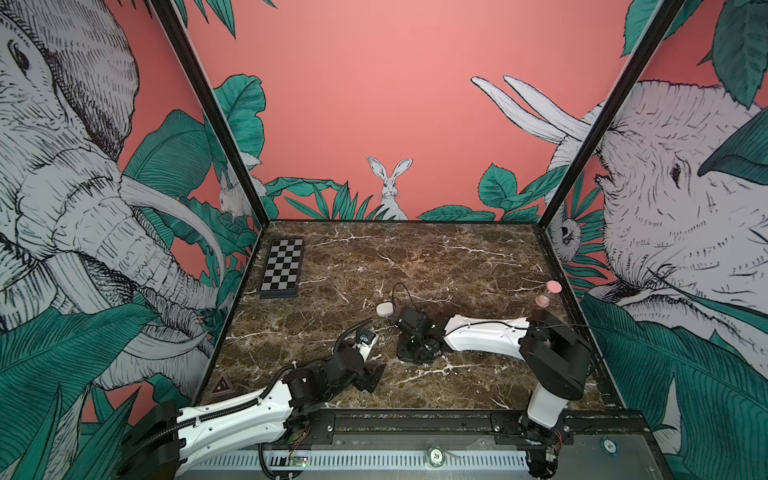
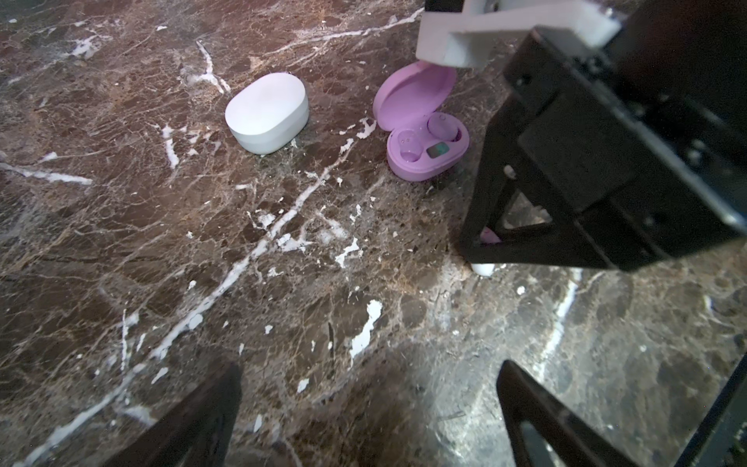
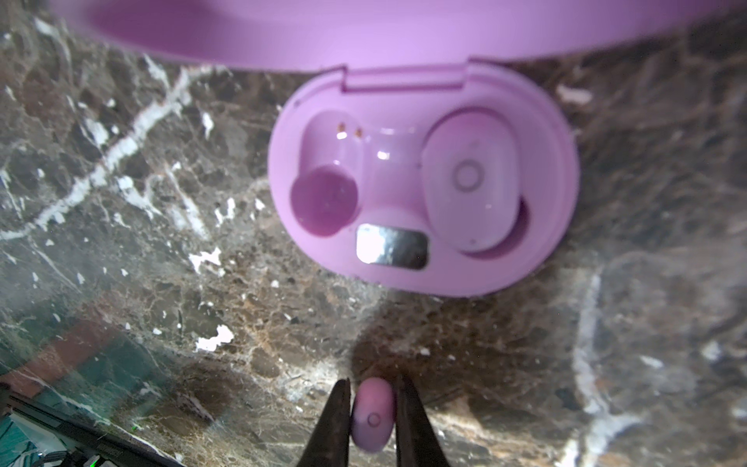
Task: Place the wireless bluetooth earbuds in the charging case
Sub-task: 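Move the held pink earbud over the empty slot of the pink case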
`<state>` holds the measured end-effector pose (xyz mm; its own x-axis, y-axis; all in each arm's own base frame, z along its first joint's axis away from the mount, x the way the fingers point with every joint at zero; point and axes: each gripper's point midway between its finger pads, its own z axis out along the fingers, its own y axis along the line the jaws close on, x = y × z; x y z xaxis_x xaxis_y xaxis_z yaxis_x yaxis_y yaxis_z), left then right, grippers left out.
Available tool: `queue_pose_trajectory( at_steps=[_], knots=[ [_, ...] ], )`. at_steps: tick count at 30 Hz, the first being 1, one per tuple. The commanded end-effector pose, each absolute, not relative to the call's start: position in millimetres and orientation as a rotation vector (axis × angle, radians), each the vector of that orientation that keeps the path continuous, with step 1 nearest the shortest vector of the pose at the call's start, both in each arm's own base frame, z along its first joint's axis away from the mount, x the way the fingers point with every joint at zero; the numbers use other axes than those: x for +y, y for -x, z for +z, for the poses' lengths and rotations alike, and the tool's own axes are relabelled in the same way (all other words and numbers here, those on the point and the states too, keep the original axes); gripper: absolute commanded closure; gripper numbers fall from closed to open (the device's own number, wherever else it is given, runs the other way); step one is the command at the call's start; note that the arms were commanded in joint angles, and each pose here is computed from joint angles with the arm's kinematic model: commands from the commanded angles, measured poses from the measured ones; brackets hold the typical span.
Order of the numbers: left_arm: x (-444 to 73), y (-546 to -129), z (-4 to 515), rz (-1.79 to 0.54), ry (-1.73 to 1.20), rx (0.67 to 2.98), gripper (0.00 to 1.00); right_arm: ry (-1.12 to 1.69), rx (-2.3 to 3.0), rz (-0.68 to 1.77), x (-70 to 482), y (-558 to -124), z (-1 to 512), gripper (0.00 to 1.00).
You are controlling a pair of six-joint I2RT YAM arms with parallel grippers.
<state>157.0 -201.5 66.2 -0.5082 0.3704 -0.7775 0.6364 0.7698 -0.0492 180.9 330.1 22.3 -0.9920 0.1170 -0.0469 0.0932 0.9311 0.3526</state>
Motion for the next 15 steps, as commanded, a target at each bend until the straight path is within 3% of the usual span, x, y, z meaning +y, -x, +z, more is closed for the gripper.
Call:
queue_pose_trajectory(
  at_steps=[1,15],
  knots=[
    [-208.9,-160.3,79.5,-0.448,-0.735,2.122,0.01,-0.161,3.002,0.52,329.1,-188.4,25.0,0.82],
    [-209.6,-161.3,77.8,-0.442,-0.738,2.12,0.01,-0.267,2.768,0.453,316.3,-227.0,68.7,0.84]
  ],
)
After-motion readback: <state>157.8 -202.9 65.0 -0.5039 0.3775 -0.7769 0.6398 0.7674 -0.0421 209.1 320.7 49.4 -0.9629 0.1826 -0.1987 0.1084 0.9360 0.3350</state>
